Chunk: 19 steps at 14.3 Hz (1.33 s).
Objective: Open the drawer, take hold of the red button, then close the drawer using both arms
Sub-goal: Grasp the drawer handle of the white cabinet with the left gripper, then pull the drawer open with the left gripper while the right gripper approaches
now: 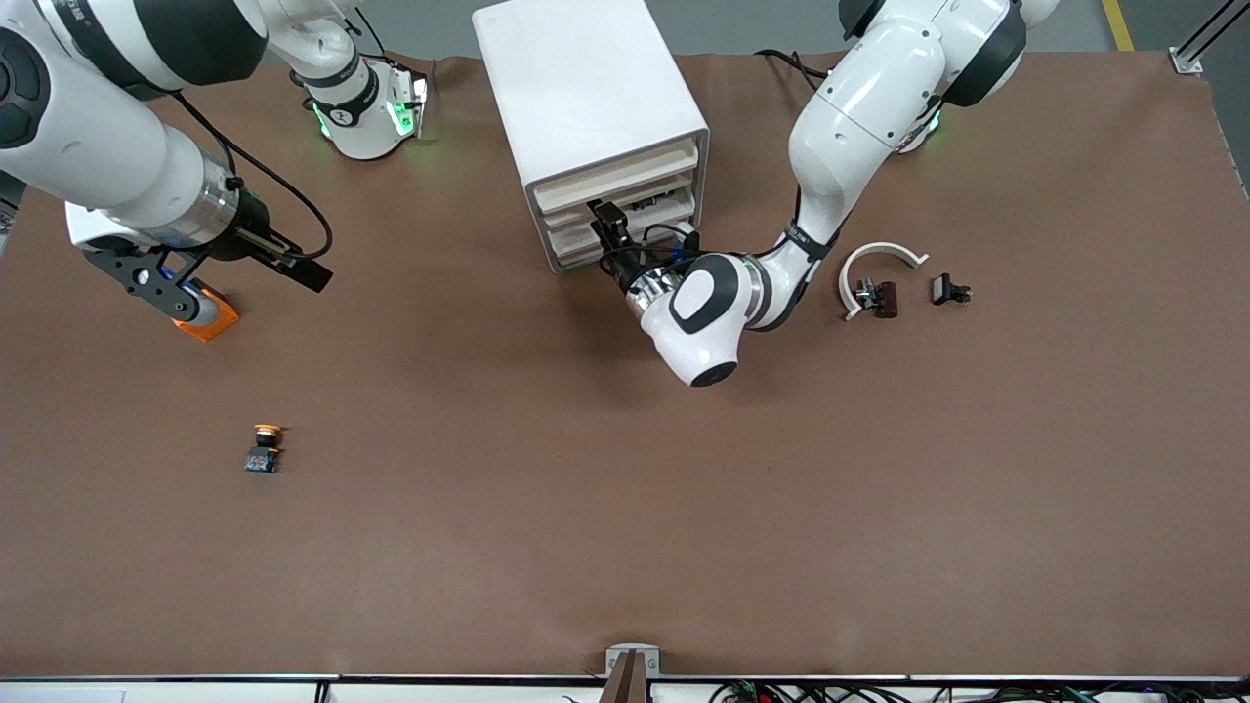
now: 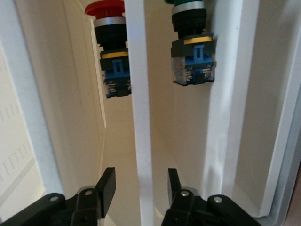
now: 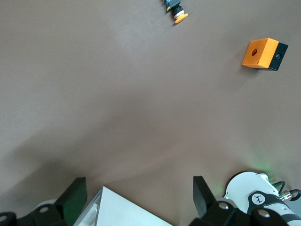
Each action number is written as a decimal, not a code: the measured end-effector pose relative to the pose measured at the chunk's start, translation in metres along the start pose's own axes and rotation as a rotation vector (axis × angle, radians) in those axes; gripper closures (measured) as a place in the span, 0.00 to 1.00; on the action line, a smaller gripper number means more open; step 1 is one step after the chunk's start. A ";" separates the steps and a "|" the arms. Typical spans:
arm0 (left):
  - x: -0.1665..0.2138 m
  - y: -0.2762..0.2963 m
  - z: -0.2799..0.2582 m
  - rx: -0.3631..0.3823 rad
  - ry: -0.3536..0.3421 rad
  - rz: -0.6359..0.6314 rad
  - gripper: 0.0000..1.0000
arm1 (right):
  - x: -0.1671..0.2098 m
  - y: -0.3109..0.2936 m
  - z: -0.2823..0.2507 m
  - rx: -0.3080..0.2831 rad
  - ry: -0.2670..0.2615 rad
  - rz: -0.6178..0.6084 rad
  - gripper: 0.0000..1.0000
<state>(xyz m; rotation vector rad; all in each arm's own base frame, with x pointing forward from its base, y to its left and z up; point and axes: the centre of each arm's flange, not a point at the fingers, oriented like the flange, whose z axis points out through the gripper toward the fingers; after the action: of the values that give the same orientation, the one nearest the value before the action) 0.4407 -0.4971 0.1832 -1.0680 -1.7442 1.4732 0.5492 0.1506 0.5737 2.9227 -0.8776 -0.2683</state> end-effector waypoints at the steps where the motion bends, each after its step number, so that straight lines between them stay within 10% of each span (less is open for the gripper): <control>1: 0.001 0.003 0.001 0.003 0.001 -0.005 0.48 | 0.001 0.000 0.001 -0.002 -0.002 0.007 0.00; 6: 0.000 0.006 0.014 0.012 0.023 -0.016 0.50 | -0.007 -0.006 0.019 -0.071 -0.054 0.042 0.00; 15: -0.001 0.000 0.009 -0.010 0.049 -0.086 0.86 | -0.009 -0.013 0.011 -0.039 -0.025 0.040 0.00; 19: 0.000 0.000 0.006 -0.019 0.050 -0.107 0.86 | -0.021 -0.030 0.007 -0.002 0.012 0.008 0.00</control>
<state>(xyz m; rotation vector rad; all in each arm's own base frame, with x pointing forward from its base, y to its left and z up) 0.4359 -0.5002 0.1820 -0.9975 -1.7558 1.3555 0.5466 0.1868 0.5661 2.9149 -0.8861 -0.2512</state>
